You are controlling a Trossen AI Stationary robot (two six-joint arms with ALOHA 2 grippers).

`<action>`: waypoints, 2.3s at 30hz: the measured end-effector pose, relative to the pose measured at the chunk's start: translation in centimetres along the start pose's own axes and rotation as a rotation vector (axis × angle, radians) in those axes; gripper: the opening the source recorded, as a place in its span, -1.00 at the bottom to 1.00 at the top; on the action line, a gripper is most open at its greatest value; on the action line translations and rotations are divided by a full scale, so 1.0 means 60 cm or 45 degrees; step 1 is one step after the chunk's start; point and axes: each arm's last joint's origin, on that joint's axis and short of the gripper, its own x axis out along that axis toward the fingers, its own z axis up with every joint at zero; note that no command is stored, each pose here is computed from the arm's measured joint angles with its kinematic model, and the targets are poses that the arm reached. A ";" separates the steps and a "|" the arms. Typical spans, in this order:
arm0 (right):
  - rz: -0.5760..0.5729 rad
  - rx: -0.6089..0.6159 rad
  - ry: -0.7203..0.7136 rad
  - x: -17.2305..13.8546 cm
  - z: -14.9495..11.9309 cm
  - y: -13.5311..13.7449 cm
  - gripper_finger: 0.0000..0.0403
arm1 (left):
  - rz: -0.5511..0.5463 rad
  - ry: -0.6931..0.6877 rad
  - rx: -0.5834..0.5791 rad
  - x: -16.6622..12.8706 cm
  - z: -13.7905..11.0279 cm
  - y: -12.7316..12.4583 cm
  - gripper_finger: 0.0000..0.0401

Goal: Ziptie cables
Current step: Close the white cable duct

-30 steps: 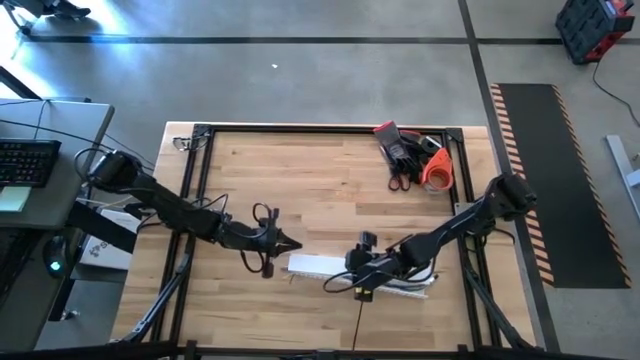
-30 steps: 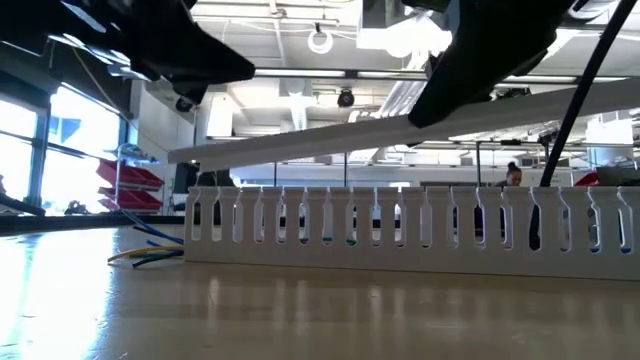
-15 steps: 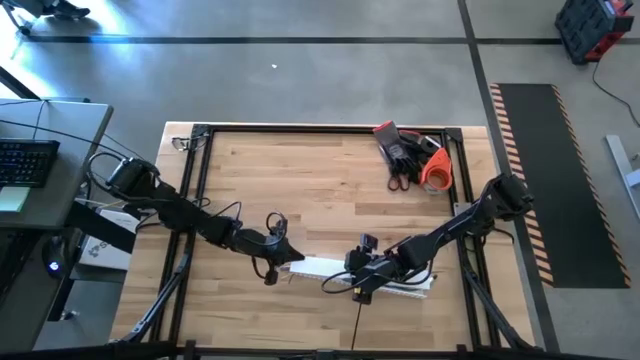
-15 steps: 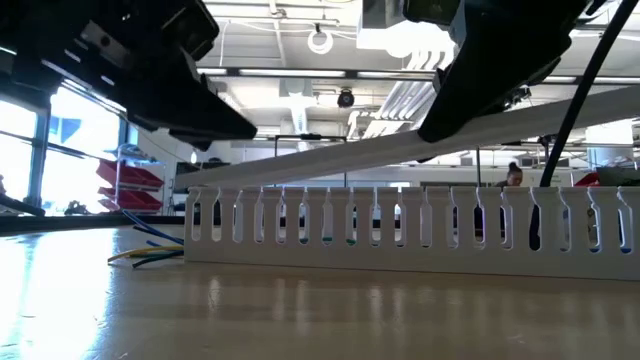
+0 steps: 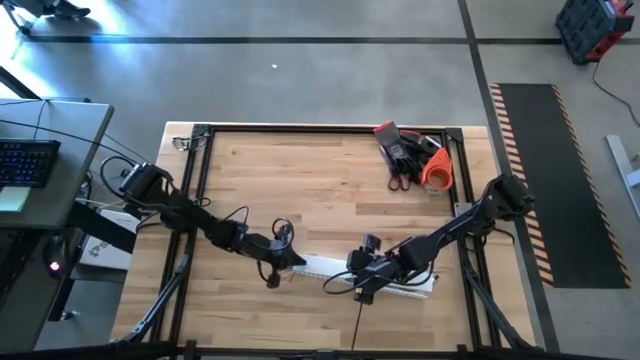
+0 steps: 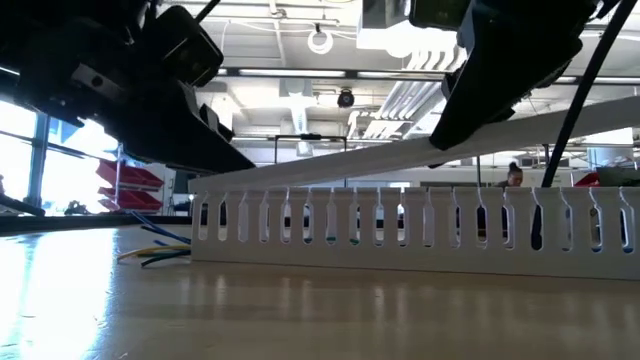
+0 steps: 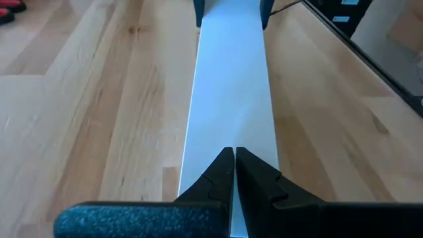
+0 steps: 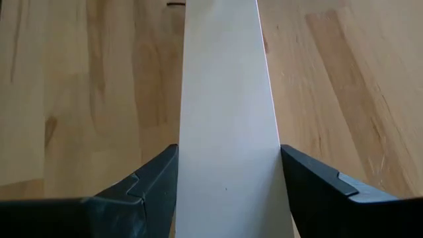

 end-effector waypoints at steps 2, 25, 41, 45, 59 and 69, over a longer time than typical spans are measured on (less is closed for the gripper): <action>0.002 -0.001 0.012 0.002 -0.002 0.000 0.05 | 0.003 0.018 0.002 0.005 -0.006 0.000 -1.00; -0.007 0.000 0.091 0.037 -0.023 0.011 0.04 | -0.107 -0.164 0.029 0.018 0.064 0.012 -1.00; -0.032 -0.019 0.085 0.039 -0.025 0.009 0.04 | -0.202 0.022 -0.021 0.113 0.023 0.032 -1.00; -0.031 -0.020 0.085 0.039 -0.025 0.009 0.04 | -0.208 0.013 -0.023 0.112 0.025 0.033 -1.00; -0.031 -0.045 0.073 0.039 -0.024 0.009 0.04 | -0.194 -0.011 -0.001 0.100 0.041 0.033 -1.00; -0.023 -0.083 0.095 0.036 -0.013 0.009 0.04 | -0.226 -0.054 0.193 0.101 0.059 0.021 -0.52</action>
